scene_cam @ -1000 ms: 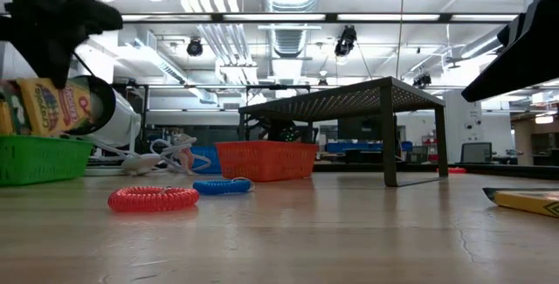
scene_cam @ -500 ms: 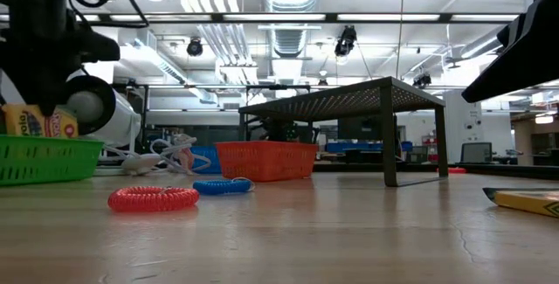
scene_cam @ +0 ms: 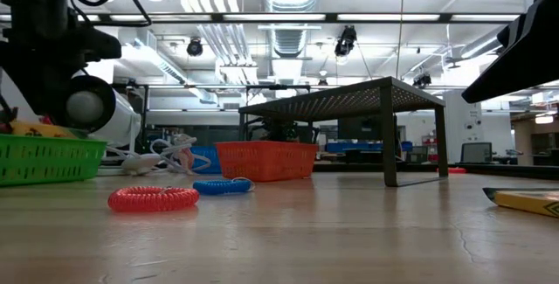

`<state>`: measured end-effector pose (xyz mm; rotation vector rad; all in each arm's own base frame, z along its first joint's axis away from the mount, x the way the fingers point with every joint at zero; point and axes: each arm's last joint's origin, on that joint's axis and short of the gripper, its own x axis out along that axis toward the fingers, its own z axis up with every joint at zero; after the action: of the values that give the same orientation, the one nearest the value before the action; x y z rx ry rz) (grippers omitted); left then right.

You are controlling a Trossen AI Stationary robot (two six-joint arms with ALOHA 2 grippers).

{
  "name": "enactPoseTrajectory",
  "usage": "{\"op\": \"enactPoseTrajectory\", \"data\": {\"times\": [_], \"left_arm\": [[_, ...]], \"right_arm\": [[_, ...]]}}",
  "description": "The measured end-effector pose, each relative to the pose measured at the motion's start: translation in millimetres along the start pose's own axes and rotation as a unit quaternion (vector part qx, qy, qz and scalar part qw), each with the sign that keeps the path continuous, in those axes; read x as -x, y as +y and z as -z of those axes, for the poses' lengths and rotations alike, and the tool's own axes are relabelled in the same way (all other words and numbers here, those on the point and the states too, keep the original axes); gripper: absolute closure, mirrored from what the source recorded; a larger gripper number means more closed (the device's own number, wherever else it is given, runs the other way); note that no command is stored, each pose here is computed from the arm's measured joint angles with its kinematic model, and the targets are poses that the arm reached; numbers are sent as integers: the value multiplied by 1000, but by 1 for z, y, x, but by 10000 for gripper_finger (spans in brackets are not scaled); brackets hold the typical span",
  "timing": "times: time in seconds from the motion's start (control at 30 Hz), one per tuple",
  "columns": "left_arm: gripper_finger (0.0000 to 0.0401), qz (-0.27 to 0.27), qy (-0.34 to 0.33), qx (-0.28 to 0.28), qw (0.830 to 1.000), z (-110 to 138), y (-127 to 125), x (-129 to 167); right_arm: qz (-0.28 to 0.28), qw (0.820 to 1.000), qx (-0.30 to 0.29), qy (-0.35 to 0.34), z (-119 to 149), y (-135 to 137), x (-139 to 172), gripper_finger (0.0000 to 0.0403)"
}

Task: Pick & Place Office Desk Supplies
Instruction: Put the crayon box into the green bin

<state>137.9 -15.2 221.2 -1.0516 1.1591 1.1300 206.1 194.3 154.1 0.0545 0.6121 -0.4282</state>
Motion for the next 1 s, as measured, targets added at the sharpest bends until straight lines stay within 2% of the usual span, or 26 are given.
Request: {"op": "enactPoseTrajectory", "data": {"times": [0.4, 0.63, 0.83, 1.0], "left_arm": [[311, 2, 0, -2, 1000, 0, -1, 1], [311, 50, -10, -37, 998, -3, -11, 26], [311, 114, -77, -67, 988, -11, -21, 64], [312, 160, -174, -101, 966, -18, -26, 100]], "right_arm": [[0, 1000, 0, 0, 0, 0, 0, 394], [0, 1000, 0, 0, 0, 0, 0, 394], [-1, 1000, -6, 1, 0, 0, 0, 394], [-1, 1000, -4, 2, 0, 0, 0, 394]]}}
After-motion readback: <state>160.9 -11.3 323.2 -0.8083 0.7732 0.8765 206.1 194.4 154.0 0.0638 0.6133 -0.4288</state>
